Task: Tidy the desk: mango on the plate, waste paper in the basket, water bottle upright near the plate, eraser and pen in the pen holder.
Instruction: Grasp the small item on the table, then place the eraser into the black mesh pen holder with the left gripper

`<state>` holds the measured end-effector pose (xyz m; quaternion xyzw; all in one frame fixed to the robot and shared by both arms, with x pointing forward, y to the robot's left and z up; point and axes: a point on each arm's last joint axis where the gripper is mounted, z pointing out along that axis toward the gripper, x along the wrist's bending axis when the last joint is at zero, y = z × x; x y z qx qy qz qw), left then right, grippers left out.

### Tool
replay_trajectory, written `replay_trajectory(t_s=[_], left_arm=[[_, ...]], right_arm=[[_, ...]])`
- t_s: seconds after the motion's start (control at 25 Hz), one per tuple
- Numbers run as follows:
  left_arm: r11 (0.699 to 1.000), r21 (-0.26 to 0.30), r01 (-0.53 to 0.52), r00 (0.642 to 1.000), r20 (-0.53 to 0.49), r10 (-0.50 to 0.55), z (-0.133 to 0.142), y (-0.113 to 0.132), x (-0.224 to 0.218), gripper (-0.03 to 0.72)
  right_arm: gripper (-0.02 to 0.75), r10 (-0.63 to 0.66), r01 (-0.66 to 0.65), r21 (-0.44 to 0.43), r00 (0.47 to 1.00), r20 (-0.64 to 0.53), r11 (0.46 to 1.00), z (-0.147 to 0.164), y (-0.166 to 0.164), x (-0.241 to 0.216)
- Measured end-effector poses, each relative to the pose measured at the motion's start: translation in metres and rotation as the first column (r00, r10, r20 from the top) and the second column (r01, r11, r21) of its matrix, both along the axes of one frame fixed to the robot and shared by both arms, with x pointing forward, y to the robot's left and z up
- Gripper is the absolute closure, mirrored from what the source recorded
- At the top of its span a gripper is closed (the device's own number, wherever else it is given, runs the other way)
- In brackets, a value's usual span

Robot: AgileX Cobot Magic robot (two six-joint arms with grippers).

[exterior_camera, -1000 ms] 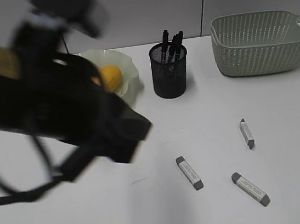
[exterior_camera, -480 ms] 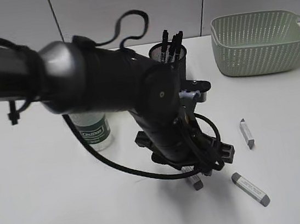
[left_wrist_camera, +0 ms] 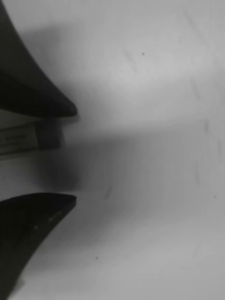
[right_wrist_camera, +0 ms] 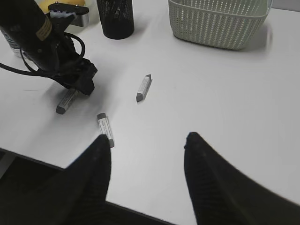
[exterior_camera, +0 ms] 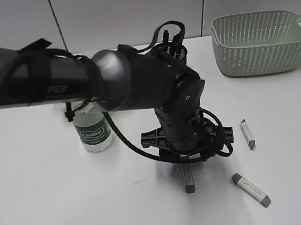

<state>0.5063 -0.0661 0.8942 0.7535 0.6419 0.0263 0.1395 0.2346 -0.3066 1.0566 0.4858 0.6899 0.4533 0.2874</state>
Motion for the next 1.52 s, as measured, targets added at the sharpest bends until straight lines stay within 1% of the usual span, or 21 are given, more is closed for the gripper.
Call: replay_trajectory(t_s=[0.16, 0.24, 0.28, 0.4, 0.44, 0.56, 0.6, 0.64, 0.68, 0.72, 0.76, 0.84, 0.92, 0.96, 1.0, 1.04, 1.08, 1.12, 1.28, 1.4, 1.52], left_arm=[[0.999, 0.039, -0.027, 0.999, -0.028, 0.028, -0.005, 0.001, 0.000, 0.314], [0.998, 0.050, -0.025, 0.999, -0.029, 0.027, -0.005, 0.000, 0.000, 0.340], [0.998, 0.056, -0.021, 0.999, -0.027, 0.023, -0.005, 0.000, -0.001, 0.374], [0.996, 0.084, 0.006, 1.000, -0.004, -0.005, -0.005, 0.000, -0.003, 0.541], [0.996, 0.087, 0.014, 1.000, 0.005, -0.014, -0.005, -0.001, -0.003, 0.554], [0.995, 0.092, 0.040, 0.998, 0.043, -0.044, -0.004, -0.003, -0.001, 0.552], [0.994, 0.089, 0.059, 0.995, 0.079, -0.066, 0.000, -0.004, 0.001, 0.552], [0.994, 0.074, 0.085, 0.987, 0.134, -0.094, 0.008, -0.006, 0.005, 0.552], [0.993, 0.040, 0.114, 0.972, 0.202, -0.120, 0.020, -0.009, 0.010, 0.552], [0.988, 0.008, 0.155, 0.945, 0.290, -0.151, 0.035, -0.012, 0.017, 0.552], [0.980, -0.019, 0.200, 0.905, 0.387, -0.177, 0.056, -0.013, 0.024, 0.552], [0.946, -0.084, 0.314, 0.786, 0.582, -0.209, 0.099, -0.012, 0.040, 0.552], [0.898, -0.100, 0.428, 0.638, 0.737, -0.222, 0.135, -0.005, 0.057, 0.552], [0.872, -0.098, 0.479, 0.567, 0.793, -0.222, 0.148, 0.001, 0.067, 0.552], [0.850, -0.102, 0.517, 0.515, 0.830, -0.213, 0.155, 0.008, 0.078, 0.552], [0.835, -0.097, 0.542, 0.477, 0.853, -0.211, 0.158, 0.015, 0.086, 0.552], [0.829, -0.105, 0.549, 0.461, 0.866, -0.196, 0.158, 0.024, 0.097, 0.552], [0.831, -0.111, 0.546, 0.456, 0.871, -0.183, 0.157, 0.033, 0.107, 0.552], [0.853, -0.120, 0.507, 0.474, 0.866, -0.160, 0.140, 0.059, 0.136, 0.552], [0.853, -0.126, 0.507, 0.492, 0.854, -0.166, 0.121, 0.063, 0.146, 0.552], [0.847, -0.130, 0.516, 0.508, 0.843, -0.180, 0.104, 0.060, 0.149, 0.552]], right_arm=[[0.353, 0.000, 0.000, 0.000, 1.000, 0.000, 1.000, 0.000, 0.000, 0.000], [0.369, 0.000, 0.000, 0.000, 1.000, 0.000, 1.000, 0.000, 0.000, 0.000], [0.378, 0.000, 0.000, 0.000, 1.000, 0.000, 1.000, 0.000, 0.000, 0.000], [0.409, 0.000, 0.000, 0.000, 1.000, 0.000, 1.000, 0.000, 0.000, 0.000], [0.422, 0.000, 0.000, 0.000, 1.000, 0.000, 1.000, 0.000, 0.000, 0.000], [0.454, 0.000, 0.000, 0.000, 1.000, 0.000, 1.000, 0.000, 0.000, 0.000], [0.463, 0.000, 0.000, 0.000, 1.000, 0.000, 1.000, 0.000, 0.000, 0.000], [0.472, 0.000, 0.000, 0.000, 1.000, 0.000, 1.000, 0.000, 0.000, 0.000], [0.478, 0.000, 0.000, 0.000, 1.000, 0.000, 1.000, 0.000, 0.000, 0.000], [0.482, 0.000, 0.000, 0.000, 1.000, 0.000, 1.000, 0.000, 0.000, 0.000], [0.484, 0.000, 0.000, 0.000, 1.000, 0.000, 1.000, 0.000, 0.000, 0.000], [0.487, 0.000, 0.000, 0.000, 1.000, 0.000, 1.000, 0.000, 0.000, 0.000], [0.489, 0.000, 0.000, 0.000, 1.000, 0.000, 1.000, 0.000, 0.000, 0.000], [0.490, 0.000, 0.000, 0.000, 1.000, 0.000, 1.000, 0.000, 0.000, 0.000], [0.491, 0.000, 0.000, 0.000, 1.000, 0.000, 1.000, 0.000, 0.000, 0.000], [0.491, 0.000, 0.000, 0.000, 1.000, 0.000, 1.000, 0.000, 0.000, 0.000], [0.491, 0.000, 0.000, 0.000, 1.000, 0.000, 1.000, 0.000, 0.000, 0.000], [0.491, 0.000, 0.000, 0.000, 1.000, 0.000, 1.000, 0.000, 0.000, 0.000], [0.491, 0.000, 0.000, 0.000, 1.000, 0.000, 1.000, 0.000, 0.000, 0.000], [0.491, 0.000, 0.000, 0.000, 1.000, 0.000, 1.000, 0.000, 0.000, 0.000], [0.491, 0.000, 0.000, 0.000, 1.000, 0.000, 1.000, 0.000, 0.000, 0.000]])
